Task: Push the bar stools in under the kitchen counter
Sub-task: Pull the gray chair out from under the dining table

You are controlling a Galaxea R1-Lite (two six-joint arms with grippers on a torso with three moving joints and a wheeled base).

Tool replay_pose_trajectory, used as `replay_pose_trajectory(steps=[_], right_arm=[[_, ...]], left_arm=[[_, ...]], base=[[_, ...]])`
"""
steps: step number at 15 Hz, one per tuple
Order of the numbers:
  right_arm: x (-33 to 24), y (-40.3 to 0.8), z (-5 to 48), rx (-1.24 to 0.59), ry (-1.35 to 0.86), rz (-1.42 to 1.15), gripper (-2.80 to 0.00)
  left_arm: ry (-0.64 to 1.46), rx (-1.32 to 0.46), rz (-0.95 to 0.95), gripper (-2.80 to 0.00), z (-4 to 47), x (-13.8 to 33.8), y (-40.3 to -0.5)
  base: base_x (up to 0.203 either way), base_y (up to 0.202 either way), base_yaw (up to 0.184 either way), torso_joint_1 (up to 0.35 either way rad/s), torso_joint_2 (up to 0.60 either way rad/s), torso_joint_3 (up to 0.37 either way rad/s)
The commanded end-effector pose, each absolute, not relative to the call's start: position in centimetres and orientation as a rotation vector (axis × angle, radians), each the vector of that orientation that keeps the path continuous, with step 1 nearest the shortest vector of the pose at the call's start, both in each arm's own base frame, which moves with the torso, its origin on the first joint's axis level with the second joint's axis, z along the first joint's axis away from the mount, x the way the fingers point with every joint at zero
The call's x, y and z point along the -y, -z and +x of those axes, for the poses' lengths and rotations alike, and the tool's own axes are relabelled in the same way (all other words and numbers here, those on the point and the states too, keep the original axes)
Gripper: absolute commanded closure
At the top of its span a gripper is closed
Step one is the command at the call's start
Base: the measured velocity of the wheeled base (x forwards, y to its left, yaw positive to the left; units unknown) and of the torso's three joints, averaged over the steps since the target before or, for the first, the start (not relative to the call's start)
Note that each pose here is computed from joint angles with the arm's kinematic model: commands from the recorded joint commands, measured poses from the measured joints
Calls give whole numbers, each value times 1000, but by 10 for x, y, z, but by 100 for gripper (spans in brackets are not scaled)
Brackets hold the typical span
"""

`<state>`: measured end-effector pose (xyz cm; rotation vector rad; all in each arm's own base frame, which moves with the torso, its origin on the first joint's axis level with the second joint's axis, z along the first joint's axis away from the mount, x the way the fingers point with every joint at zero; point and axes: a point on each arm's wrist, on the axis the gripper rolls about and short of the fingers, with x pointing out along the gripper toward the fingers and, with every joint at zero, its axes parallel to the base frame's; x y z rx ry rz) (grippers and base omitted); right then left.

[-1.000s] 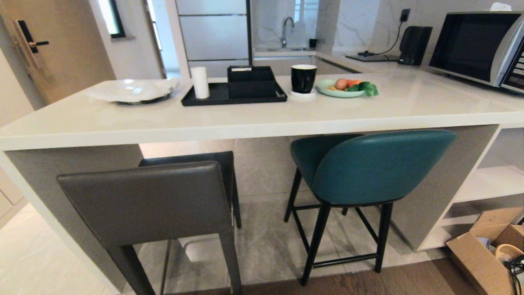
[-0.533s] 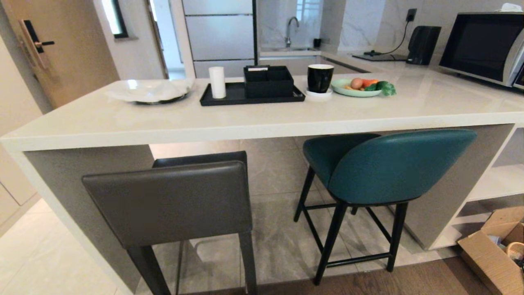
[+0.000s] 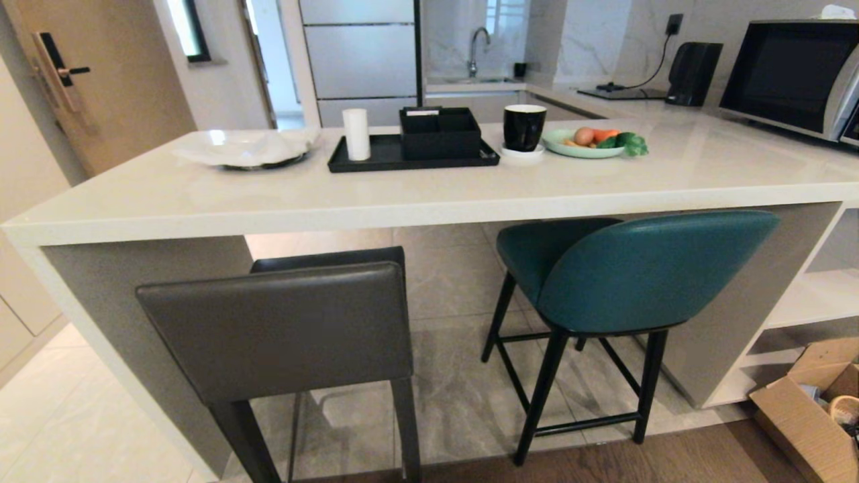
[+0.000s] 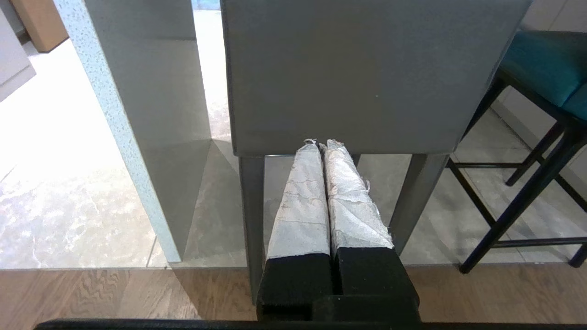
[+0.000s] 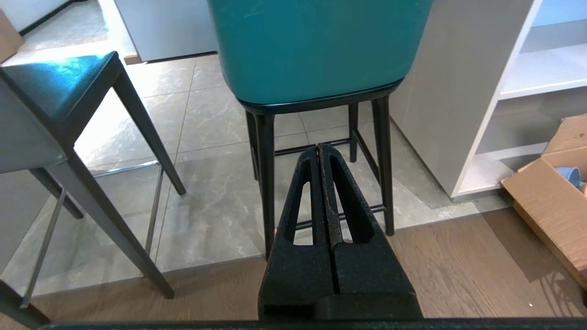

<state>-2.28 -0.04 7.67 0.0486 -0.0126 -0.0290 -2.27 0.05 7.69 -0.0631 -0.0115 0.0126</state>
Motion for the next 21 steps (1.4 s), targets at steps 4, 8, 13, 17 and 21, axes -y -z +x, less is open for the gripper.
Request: replay_pose_trajectory(steps=[4, 8, 13, 17, 21], right_arm=[[0, -77, -23, 13, 29, 49, 0], [0, -77, -23, 13, 29, 49, 0], [0, -77, -23, 13, 29, 49, 0], [0, -77, -23, 13, 29, 49, 0], [0, -77, -23, 13, 29, 48, 0]], left_arm=[[-13, 11, -65, 0, -23, -1, -77], [-13, 11, -65, 0, -23, -1, -77], [-13, 11, -65, 0, -23, -1, -77], [-13, 11, -65, 0, -23, -1, -77], [-13, 11, -65, 0, -23, -1, -77]], base=[[0, 0, 0, 0, 0, 0], [0, 0, 0, 0, 0, 0], [0, 0, 0, 0, 0, 0], [0, 0, 0, 0, 0, 0], [0, 0, 0, 0, 0, 0]])
